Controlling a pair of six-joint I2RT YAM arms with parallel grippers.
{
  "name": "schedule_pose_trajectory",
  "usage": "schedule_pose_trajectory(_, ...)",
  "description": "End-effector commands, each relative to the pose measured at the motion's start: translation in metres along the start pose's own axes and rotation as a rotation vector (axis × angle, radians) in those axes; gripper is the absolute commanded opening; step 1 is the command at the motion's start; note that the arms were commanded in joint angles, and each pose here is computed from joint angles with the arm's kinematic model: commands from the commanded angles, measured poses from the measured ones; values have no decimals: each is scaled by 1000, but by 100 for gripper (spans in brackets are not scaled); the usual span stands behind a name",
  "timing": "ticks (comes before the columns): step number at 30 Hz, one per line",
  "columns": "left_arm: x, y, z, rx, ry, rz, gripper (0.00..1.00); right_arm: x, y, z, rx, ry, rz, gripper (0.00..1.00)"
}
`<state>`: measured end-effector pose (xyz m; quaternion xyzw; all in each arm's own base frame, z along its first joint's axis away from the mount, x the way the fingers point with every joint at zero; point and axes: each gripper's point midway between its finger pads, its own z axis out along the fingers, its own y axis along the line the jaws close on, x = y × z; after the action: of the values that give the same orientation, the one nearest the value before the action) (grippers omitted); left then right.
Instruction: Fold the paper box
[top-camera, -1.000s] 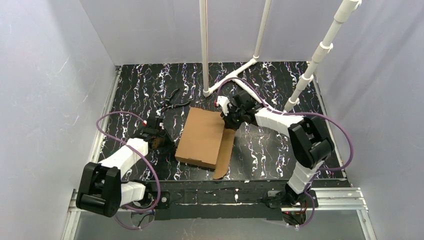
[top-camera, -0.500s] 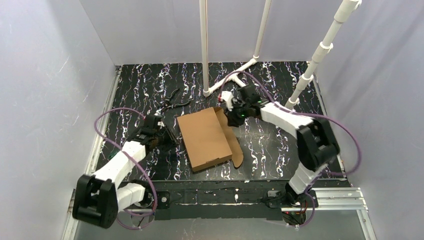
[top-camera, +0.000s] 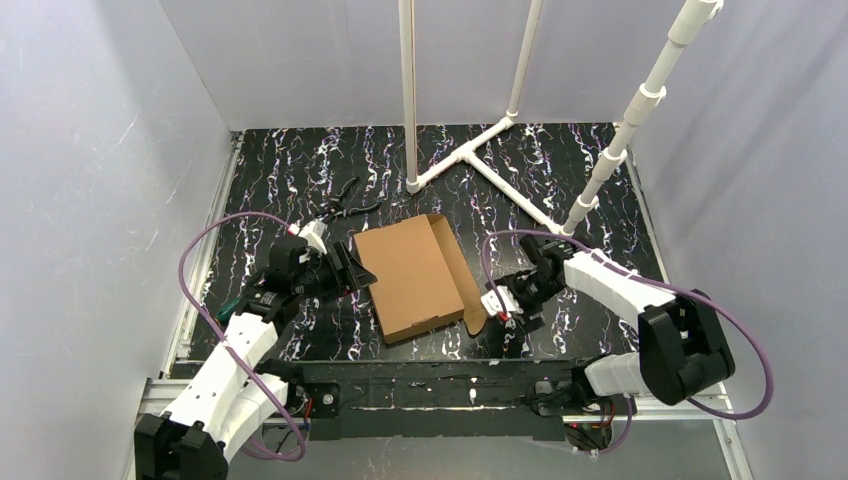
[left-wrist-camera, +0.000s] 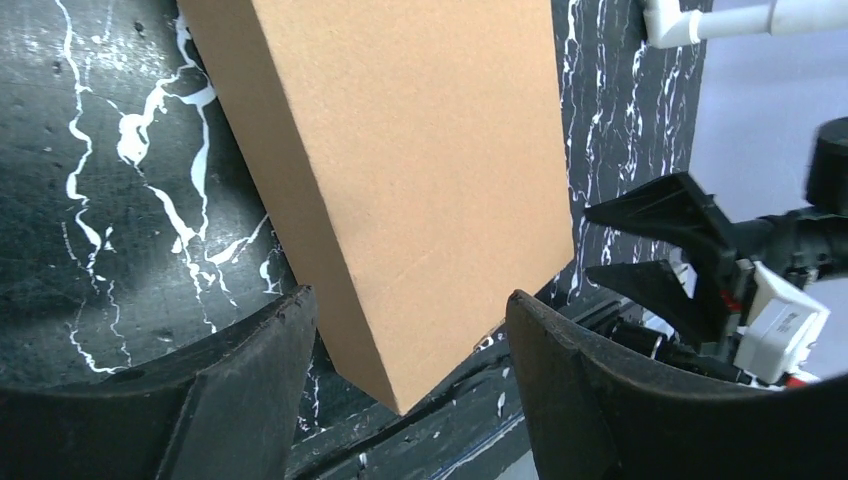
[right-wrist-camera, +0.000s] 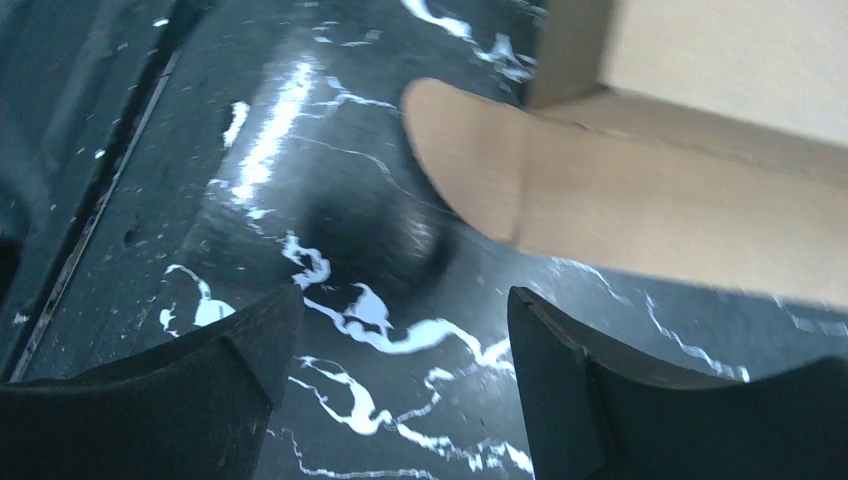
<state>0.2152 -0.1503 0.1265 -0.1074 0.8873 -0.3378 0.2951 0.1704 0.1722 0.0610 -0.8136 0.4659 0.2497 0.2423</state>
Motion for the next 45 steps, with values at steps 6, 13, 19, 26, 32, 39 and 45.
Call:
schedule_pose_trajectory(6, 16, -7, 0, 84, 52, 1, 68, -20, -10, 27, 6, -156, -398, 79)
schedule_pose_trajectory(13, 23, -5, 7, 95, 84, -28, 69, -13, -13, 47, 18, -136, -434, 73)
schedule_pose_trajectory(19, 22, -6, 6, 103, 78, -28, 70, -12, -7, 54, 25, -150, -457, 68)
schedule_pose_trajectory(26, 23, -5, 8, 101, 87, -39, 71, -19, -7, 56, 26, -177, -449, 61)
schedule_pose_trajectory(32, 24, -6, 8, 105, 89, -42, 71, -21, -9, 58, 36, -183, -432, 52)
schedule_pose_trajectory(39, 23, -7, 8, 108, 91, -44, 71, -25, -18, 54, 67, -185, -392, 42)
schedule_pose_trajectory(45, 24, -7, 7, 112, 89, -44, 72, -29, -27, 51, 95, -192, -341, 40)
